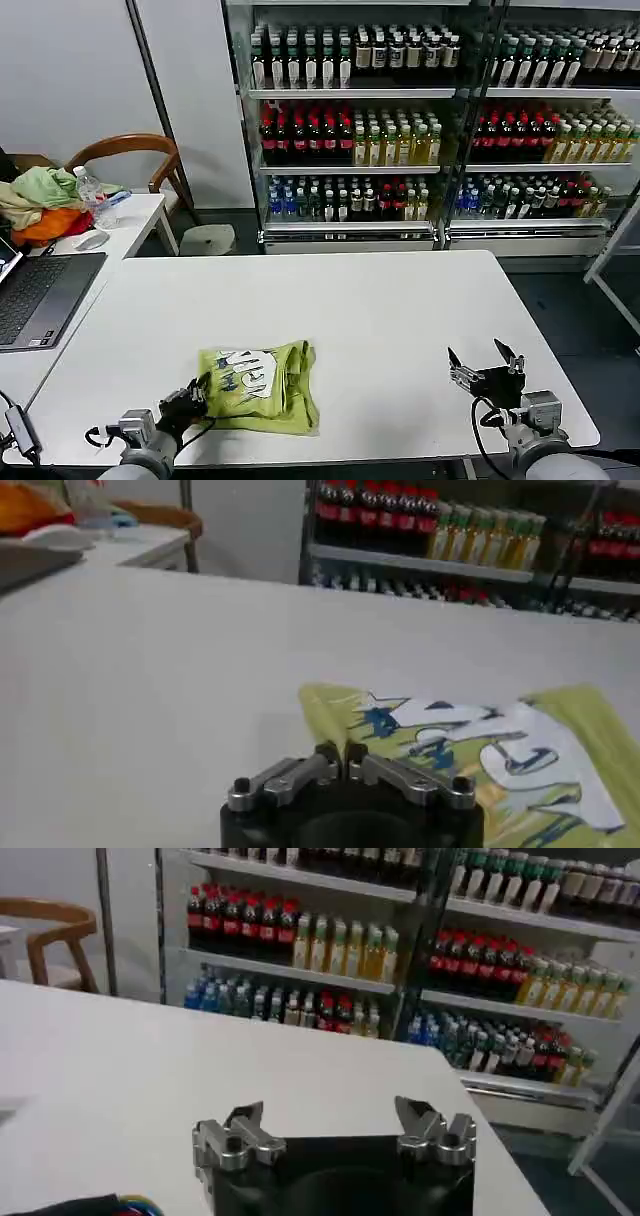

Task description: Fold and organize the clothes.

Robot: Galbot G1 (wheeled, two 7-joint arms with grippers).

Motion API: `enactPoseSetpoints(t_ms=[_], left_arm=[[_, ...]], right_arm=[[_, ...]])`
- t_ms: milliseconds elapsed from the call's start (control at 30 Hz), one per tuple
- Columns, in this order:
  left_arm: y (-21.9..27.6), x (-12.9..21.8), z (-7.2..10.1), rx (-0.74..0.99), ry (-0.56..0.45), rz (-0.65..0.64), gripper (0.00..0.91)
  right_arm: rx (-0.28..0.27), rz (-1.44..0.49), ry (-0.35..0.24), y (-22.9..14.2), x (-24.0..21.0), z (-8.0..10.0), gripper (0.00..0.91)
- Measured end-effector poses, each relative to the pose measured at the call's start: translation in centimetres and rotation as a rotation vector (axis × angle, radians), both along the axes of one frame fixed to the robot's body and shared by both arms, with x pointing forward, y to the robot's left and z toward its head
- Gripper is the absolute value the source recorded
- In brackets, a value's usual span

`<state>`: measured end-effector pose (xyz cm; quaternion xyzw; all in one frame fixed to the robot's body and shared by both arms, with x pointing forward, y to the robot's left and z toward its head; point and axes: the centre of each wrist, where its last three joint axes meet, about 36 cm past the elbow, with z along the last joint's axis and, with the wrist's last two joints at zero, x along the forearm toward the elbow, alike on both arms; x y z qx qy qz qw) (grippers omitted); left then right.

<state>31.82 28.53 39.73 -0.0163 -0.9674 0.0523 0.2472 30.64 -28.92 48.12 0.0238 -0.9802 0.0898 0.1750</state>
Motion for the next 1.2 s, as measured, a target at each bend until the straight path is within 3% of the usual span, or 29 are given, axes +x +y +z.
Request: enactPoseSetpoints(t_ms=[267, 500, 800, 1033, 1200], left_arm=[[1.1, 0.4, 2.7, 0.02, -0.045, -0.007, 0.03], [3.0, 0.8, 4.0, 0.057, -0.052, 0.02, 0.03], [8.5, 1.5, 5.9, 0.18, -0.032, 0.108, 0.04], [13.3, 1.8, 10.2, 0.286, -0.075, 0.176, 0.05], [11.2, 1.4, 12.6, 0.27, -0.14, 0.131, 0.05]], right_arm=[[0.005, 0.007, 0.0, 0.2, 0.2, -0.1, 0.907], [0.007, 0.016, -0.011, 0.4, 0.4, 0.2, 0.907], [0.023, 0.023, -0.019, 0.9, 0.8, 0.0, 0.907], [0.035, 0.033, -0.027, 1.5, 1.2, -0.1, 0.907], [0.033, 0.035, -0.024, 1.6, 1.2, -0.2, 0.907]])
